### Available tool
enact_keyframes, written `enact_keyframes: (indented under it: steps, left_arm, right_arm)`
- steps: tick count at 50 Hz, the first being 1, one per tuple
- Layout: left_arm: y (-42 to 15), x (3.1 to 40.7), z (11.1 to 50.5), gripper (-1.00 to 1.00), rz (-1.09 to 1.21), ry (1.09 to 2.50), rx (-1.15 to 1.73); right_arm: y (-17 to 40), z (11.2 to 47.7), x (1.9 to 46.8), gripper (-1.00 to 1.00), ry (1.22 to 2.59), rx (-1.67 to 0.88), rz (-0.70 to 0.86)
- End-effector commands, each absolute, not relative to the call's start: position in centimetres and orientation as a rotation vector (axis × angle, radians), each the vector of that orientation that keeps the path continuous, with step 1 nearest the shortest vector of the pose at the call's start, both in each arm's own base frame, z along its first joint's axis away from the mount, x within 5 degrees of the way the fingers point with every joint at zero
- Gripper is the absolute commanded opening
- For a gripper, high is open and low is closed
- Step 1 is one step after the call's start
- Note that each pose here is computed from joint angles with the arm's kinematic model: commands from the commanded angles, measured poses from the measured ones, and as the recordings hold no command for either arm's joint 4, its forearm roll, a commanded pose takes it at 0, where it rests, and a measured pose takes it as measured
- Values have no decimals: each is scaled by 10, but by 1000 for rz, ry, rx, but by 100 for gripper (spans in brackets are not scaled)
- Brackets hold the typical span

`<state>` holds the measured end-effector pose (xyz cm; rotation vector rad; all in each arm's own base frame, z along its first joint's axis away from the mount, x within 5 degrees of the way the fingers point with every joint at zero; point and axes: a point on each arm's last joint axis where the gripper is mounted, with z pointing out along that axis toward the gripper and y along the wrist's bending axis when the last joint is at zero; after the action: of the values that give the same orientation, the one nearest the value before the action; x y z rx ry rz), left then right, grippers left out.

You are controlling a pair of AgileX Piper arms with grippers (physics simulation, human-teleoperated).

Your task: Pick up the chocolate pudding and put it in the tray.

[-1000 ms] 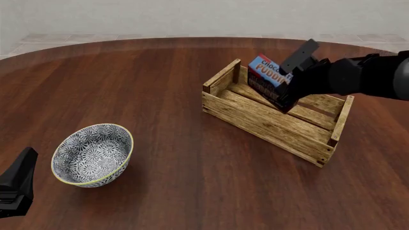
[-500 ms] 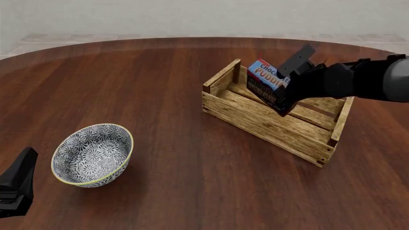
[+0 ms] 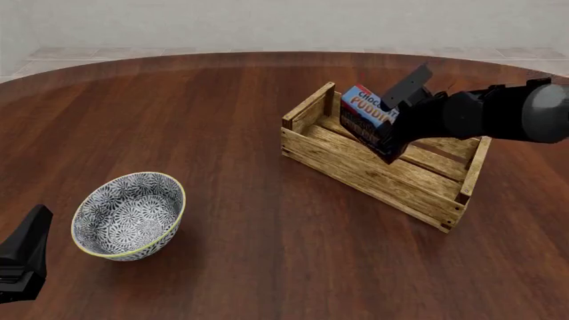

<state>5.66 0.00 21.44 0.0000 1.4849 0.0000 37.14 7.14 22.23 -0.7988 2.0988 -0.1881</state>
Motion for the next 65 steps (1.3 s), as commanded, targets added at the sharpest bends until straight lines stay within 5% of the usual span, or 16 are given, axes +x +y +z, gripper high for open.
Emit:
enact_keyframes:
  steps: [1, 65]
  left_arm:
    - [0, 57, 214, 100, 0, 1485, 0]
    - [0, 57, 214, 100, 0, 1485, 0]
  right_arm:
    - [74, 216, 376, -100, 2108, -776, -170]
    - [82, 185, 386, -100, 2150, -779, -145]
